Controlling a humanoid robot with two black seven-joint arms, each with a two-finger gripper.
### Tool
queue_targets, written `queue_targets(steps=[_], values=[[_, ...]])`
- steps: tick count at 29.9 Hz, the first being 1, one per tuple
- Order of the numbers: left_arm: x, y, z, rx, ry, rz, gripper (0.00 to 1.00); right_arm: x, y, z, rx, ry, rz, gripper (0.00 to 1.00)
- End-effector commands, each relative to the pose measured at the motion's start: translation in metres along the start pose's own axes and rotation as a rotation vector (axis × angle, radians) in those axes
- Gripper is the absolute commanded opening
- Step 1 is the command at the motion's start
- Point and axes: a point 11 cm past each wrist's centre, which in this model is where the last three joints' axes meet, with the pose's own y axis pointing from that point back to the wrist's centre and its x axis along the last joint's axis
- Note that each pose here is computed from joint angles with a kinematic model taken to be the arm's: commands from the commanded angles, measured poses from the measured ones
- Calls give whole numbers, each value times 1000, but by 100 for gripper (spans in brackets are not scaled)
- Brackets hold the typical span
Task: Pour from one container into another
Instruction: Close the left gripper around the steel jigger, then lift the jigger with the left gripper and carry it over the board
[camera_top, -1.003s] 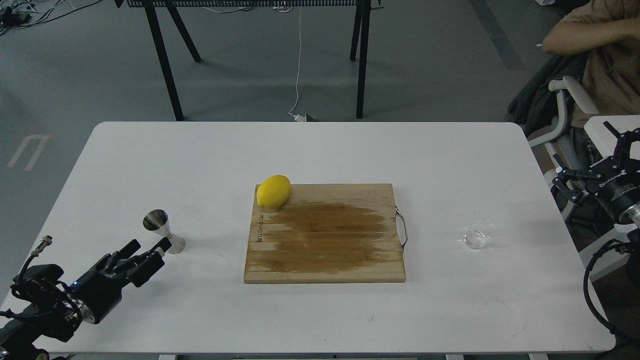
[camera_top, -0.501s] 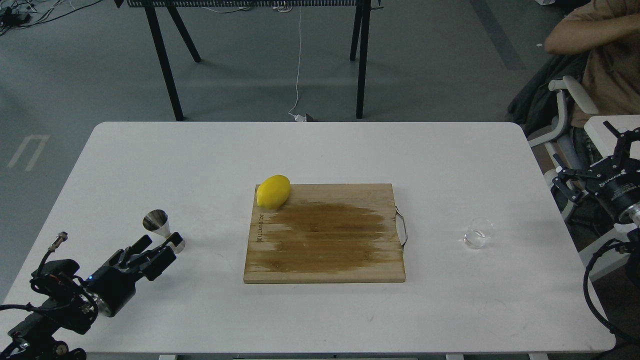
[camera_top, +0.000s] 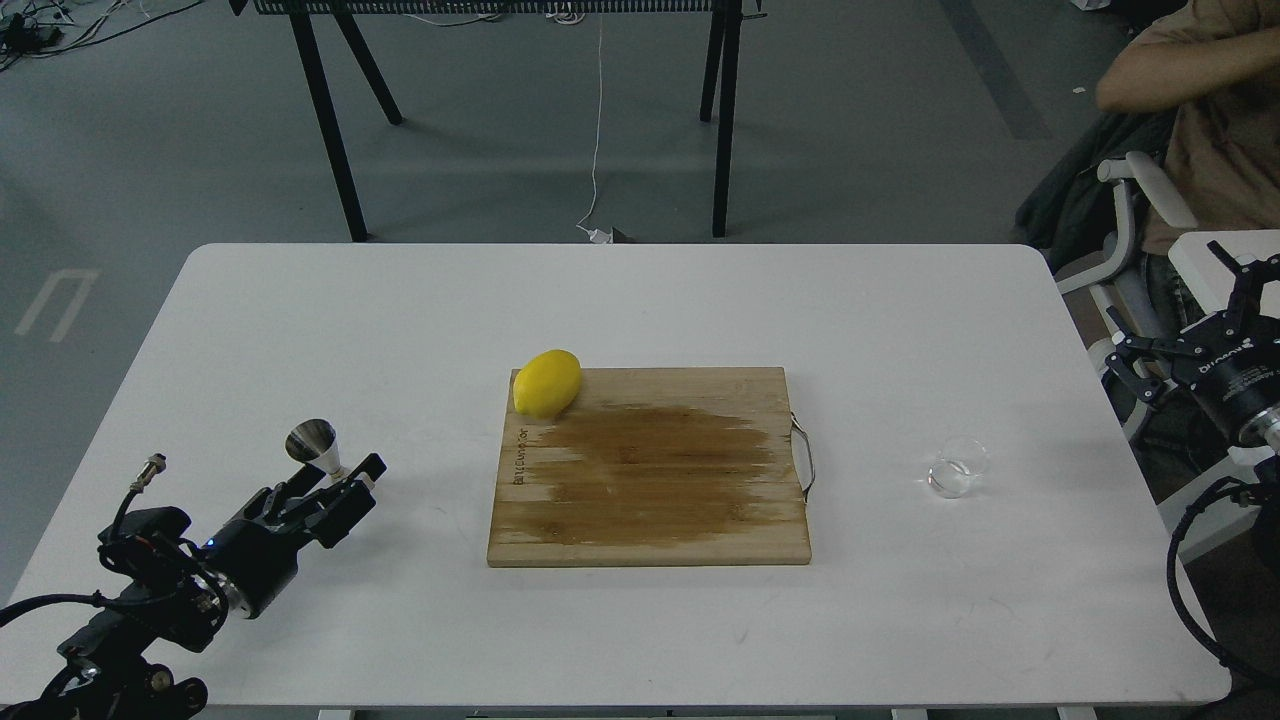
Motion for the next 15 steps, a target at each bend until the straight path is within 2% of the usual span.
queue_targets(steps=[1,8,12,15], values=[[0,-7,2,-3,-4,7,98,0,0,0,-1,1,0,99],[-4,-18,1,6,-24,4,89,0,0,-1,3,1,-1,99],[-7,-17,-8,18,-73,-23,76,0,0,-1,3,1,-1,99],[-11,-21,-8,26,-73,-25,62,0,0,-1,2,1,0,99]])
